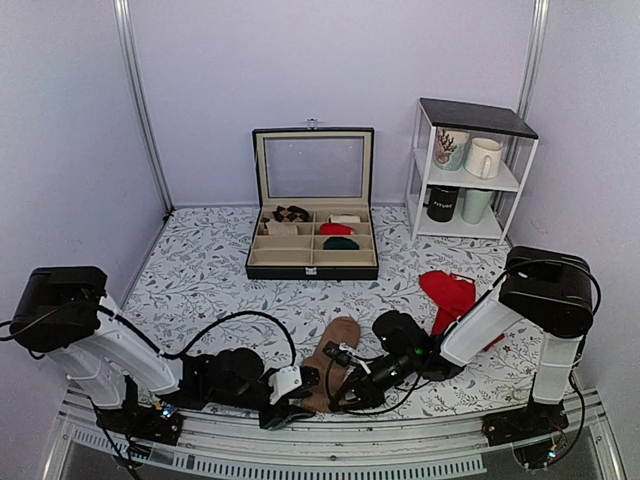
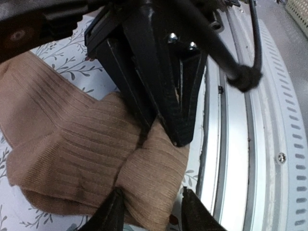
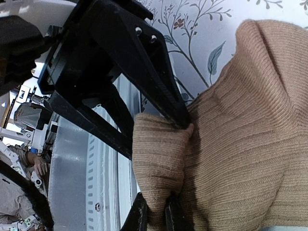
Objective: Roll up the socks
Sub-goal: Roll a pair of socks at the center of the board.
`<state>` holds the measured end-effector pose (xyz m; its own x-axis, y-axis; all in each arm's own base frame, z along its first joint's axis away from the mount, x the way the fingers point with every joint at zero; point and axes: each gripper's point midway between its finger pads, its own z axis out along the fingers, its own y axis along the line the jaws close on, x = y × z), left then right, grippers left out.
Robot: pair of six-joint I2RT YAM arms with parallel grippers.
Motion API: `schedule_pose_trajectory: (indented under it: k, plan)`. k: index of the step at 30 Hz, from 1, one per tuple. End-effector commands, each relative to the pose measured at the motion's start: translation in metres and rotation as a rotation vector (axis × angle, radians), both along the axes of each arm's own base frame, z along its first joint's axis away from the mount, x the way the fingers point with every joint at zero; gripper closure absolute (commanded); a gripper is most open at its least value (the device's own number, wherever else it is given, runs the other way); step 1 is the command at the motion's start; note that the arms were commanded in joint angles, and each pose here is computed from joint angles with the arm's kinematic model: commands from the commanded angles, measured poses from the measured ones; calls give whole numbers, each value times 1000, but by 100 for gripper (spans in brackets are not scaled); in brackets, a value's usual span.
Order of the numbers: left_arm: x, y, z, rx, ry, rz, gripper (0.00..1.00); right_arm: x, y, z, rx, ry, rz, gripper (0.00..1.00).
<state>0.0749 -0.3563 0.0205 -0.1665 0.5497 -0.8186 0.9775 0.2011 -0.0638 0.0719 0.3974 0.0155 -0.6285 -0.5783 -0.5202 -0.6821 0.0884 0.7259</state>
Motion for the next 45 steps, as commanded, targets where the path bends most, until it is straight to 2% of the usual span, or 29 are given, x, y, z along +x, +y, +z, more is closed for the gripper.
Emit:
schedule_pose_trajectory:
  k: [1, 7, 12, 16, 18, 20, 22, 24, 33, 41, 45]
  plan:
    - [-13, -14, 5, -34, 11, -58, 66, -33, -61, -74, -365, 179, -15, 93]
    - [-17, -10, -7, 0, 53, -58, 99, -30, -57, -72, -366, 169, -21, 90]
    - [-17, 4, -23, 56, 148, -6, 100, -12, -48, -48, -313, 53, -70, 75]
    - [-15, 15, -37, 89, 310, 57, 100, 21, -43, 1, -173, -204, -187, 65]
    - [-14, 22, -48, 119, 384, 92, 100, 33, -45, 28, -92, -396, -266, 58]
    - [-17, 29, -56, 138, 450, 113, 100, 34, -46, 57, 3, -615, -288, 50]
    - [-19, 33, -61, 153, 506, 129, 100, 31, -45, 78, 82, -795, -268, 47]
    - [-22, 37, -65, 165, 554, 137, 100, 28, -42, 83, 101, -873, -231, 46]
    - [-28, 49, -77, 198, 638, 169, 100, 5, -17, 49, 46, -928, -48, 45]
    - [-28, 49, -78, 202, 643, 167, 100, -4, -1, 41, 61, -907, -11, 46]
    - [-28, 50, -78, 200, 643, 164, 100, -5, -3, 26, 26, -873, -2, 51]
